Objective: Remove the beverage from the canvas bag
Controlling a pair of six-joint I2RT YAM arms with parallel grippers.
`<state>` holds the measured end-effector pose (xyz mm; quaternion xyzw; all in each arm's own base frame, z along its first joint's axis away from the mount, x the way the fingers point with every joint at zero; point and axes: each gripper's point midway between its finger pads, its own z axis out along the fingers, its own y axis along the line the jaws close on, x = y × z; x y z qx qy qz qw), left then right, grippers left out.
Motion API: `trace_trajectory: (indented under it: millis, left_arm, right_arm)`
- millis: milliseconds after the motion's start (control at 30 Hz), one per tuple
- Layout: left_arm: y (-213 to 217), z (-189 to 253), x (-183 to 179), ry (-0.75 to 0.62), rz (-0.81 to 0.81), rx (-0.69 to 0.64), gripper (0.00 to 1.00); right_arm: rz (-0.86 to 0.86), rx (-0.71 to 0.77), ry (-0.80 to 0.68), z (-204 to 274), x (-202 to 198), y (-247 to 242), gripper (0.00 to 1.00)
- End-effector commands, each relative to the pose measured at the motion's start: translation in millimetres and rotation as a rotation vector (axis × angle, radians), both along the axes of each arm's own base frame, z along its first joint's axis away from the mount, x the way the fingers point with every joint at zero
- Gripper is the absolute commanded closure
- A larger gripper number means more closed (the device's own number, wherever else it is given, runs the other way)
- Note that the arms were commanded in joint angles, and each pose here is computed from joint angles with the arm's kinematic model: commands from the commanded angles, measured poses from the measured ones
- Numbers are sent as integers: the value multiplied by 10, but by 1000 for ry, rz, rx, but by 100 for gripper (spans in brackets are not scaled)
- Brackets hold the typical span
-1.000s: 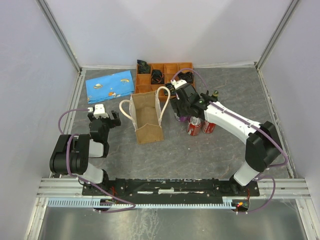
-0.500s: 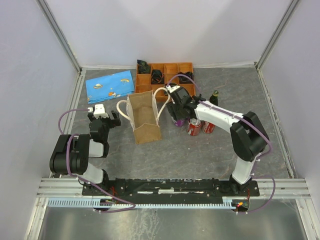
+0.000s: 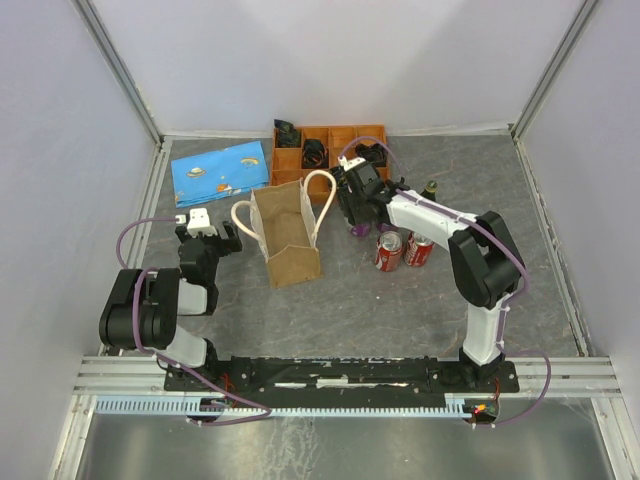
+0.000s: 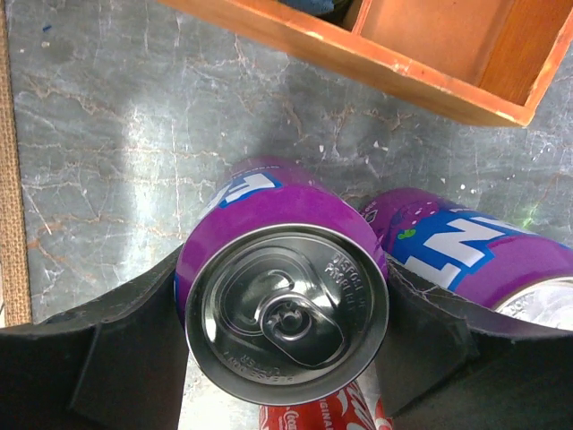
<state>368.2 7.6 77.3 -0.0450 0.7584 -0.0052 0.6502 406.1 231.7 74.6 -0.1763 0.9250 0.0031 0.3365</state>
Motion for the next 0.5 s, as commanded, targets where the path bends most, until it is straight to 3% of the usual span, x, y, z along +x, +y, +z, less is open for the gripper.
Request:
trace_trajectory:
  millis: [0, 267, 467]
  left_arm:
    - [-20, 139, 86, -47, -24, 46, 1]
    - [-18, 143, 86, -48, -24, 46, 1]
    - [-16, 142, 86, -48, -23, 47, 1]
  right_arm:
    - [-17, 34, -73, 201, 247, 68, 100]
    - [-11, 89, -23, 208, -40, 131, 99]
    - [27, 18, -22, 236, -252, 161, 72]
